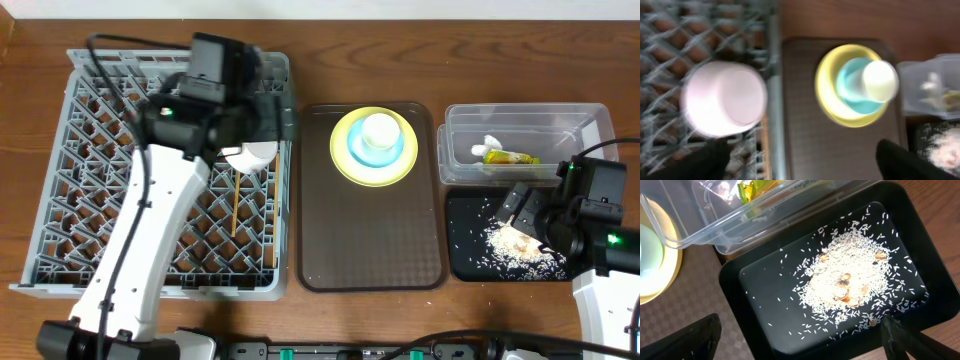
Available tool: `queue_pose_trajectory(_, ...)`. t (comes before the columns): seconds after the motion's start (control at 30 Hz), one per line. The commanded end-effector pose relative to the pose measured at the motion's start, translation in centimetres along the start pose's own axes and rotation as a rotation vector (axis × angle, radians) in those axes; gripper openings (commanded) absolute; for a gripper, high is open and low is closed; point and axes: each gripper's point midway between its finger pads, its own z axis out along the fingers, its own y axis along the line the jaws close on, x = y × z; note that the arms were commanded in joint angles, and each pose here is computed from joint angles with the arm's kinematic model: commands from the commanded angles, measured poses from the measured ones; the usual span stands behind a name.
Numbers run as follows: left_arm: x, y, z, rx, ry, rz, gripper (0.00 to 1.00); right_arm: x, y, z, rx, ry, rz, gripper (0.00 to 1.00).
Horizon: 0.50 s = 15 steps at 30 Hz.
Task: Sort waste into correct bins and load items into the dishwasher
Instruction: 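Move the left gripper to the light-blue cup on the yellow plate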
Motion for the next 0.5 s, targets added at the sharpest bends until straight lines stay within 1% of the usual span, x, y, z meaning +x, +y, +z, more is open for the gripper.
queue_pose_trajectory(0.0, 0.0, -3.2, 0.4, 0.078, -0.003, 0.048, 0.96, -0.4, -0.1, -0.3, 0.003, -0.013, 0.012, 0.99)
queue_pose_trajectory(0.03, 0.1, -4.1, 0.8, 0.094, -0.008, 0.067, 0.88, -0.4, -0.2, -0.3, 0.003, -0.013, 0.012, 0.99)
queue_pose_trajectory(0.07, 0.2, -5.2, 1.1, 0.111, -0.012, 0.089, 0.76, -0.4, -0.1, -0.3, 0.003, -0.013, 0.012, 0.99)
queue_pose_trajectory(0.1, 0.3, -6.2, 1.5, 0.128, -0.013, 0.111, 0.67, -0.4, -0.1, -0.3, 0.003, -0.013, 0.012, 0.99)
queue_pose_trajectory(0.13, 0.4, -7.2, 1.9, 0.143, -0.015, 0.130, 0.63, -0.4, -0.1, -0.3, 0.003, -0.013, 0.012, 0.99)
queue_pose_trajectory(0.2, 0.9, -9.3, 3.0, 0.170, -0.011, 0.173, 0.50, -0.4, -0.1, -0.3, 0.003, -0.013, 0.012, 0.99)
queue_pose_trajectory(0.23, 1.1, -10.3, 3.6, 0.182, -0.009, 0.193, 0.47, -0.4, -0.1, -0.3, 0.003, -0.013, 0.012, 0.99)
queue_pose_trajectory(0.47, 3.8, -16.4, 9.3, 0.257, 0.024, 0.310, 0.46, -0.4, -0.1, -0.3, 0.003, -0.013, 0.012, 0.99)
